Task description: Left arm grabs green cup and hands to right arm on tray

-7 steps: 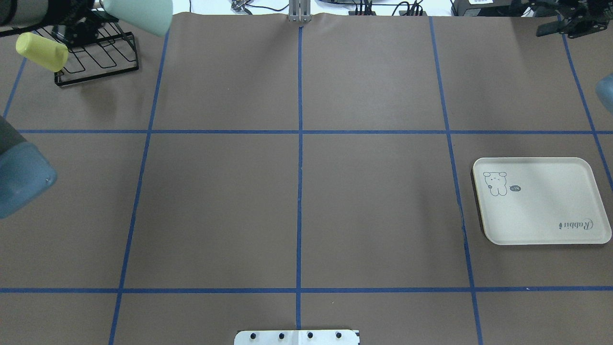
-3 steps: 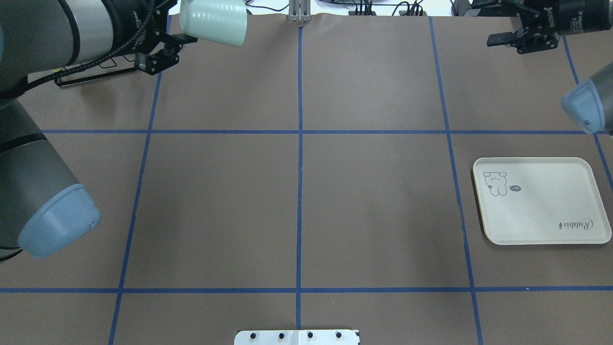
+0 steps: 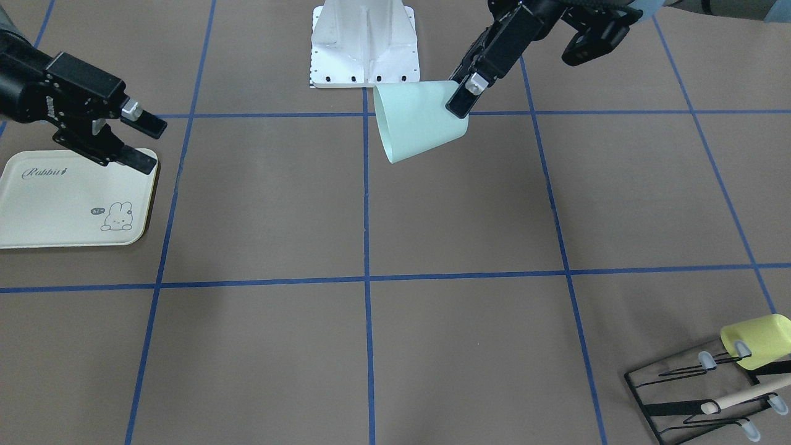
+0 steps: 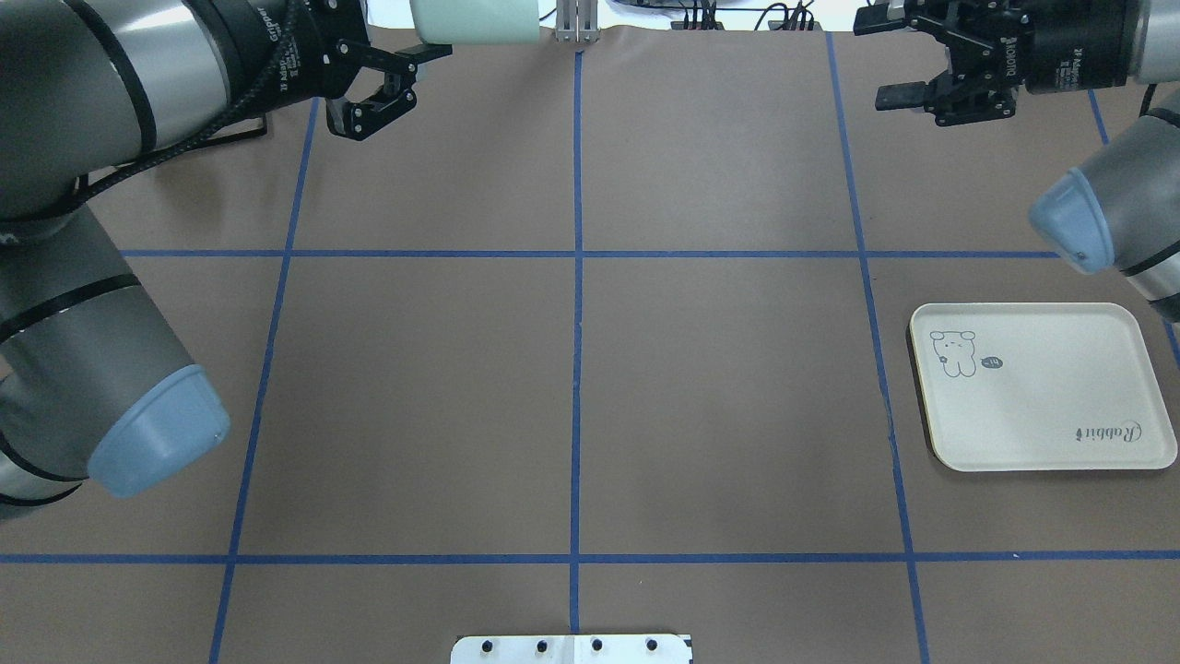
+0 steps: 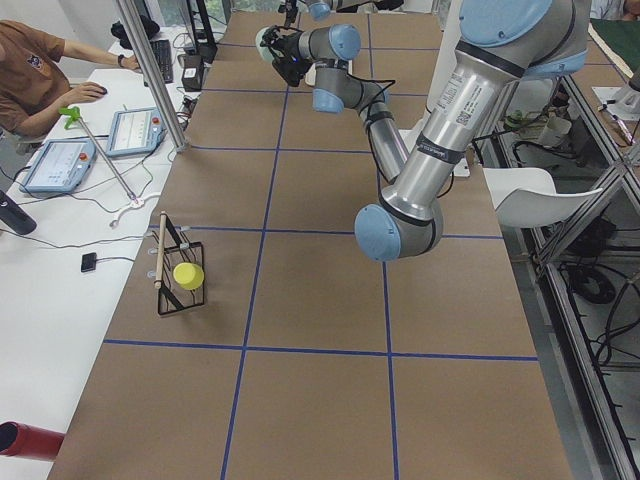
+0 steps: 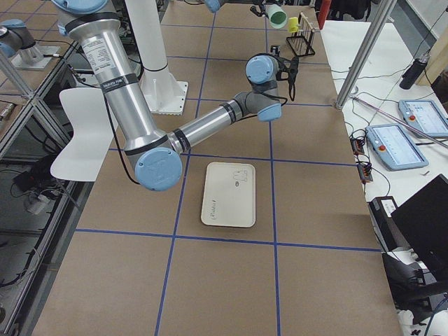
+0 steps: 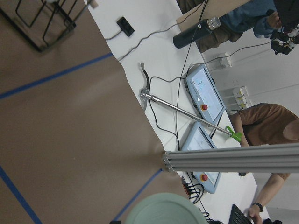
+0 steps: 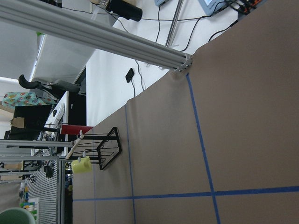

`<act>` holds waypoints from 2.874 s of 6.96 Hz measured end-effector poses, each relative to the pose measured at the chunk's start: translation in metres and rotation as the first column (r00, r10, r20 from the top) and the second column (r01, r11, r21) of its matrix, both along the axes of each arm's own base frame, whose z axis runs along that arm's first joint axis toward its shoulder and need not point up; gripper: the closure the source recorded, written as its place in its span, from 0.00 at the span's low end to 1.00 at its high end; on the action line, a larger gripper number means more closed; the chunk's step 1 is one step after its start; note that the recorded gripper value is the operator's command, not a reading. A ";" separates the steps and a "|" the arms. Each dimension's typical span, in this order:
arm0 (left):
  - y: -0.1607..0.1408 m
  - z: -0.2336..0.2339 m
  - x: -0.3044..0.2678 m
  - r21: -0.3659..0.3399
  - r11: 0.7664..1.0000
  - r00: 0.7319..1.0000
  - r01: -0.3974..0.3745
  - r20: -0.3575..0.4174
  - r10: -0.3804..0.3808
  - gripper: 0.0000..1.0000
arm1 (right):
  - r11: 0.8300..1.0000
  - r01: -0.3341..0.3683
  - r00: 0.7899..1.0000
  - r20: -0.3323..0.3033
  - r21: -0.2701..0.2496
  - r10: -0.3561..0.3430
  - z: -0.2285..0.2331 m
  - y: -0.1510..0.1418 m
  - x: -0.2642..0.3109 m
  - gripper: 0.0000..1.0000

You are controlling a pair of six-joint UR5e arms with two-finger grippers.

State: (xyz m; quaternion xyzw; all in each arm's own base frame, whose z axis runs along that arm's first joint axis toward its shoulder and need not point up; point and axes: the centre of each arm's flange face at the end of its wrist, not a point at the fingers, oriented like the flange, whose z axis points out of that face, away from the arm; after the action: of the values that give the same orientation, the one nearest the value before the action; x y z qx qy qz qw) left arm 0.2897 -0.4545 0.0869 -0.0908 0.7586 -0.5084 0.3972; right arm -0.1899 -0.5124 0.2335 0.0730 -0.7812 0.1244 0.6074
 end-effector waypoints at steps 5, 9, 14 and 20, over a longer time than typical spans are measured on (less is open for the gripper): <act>0.018 0.001 0.030 -0.020 0.996 0.993 -0.084 -0.089 0.082 1.00 | 0.978 0.097 0.980 0.155 0.184 -0.127 -0.087 0.054 -0.044 0.03; 0.026 -0.001 0.035 0.005 0.994 0.990 -0.105 -0.099 0.105 1.00 | 0.976 0.106 0.971 0.190 0.192 -0.143 -0.091 0.062 -0.051 0.08; 0.069 -0.012 0.075 0.031 0.976 0.968 -0.214 -0.124 0.217 1.00 | 0.976 0.115 0.971 0.186 0.185 -0.150 -0.089 0.062 -0.058 0.13; 0.089 -0.017 0.089 0.051 0.964 0.954 -0.259 -0.143 0.264 1.00 | 0.979 0.116 0.968 0.200 0.169 -0.149 -0.089 0.064 -0.073 0.18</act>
State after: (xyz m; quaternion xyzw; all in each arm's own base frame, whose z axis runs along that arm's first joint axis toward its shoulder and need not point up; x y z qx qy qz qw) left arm 0.3782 -0.3652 0.0702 -0.2216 0.7753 -0.4311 0.4049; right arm -0.2625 -0.4480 0.1449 0.0541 -0.8518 0.0288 0.5203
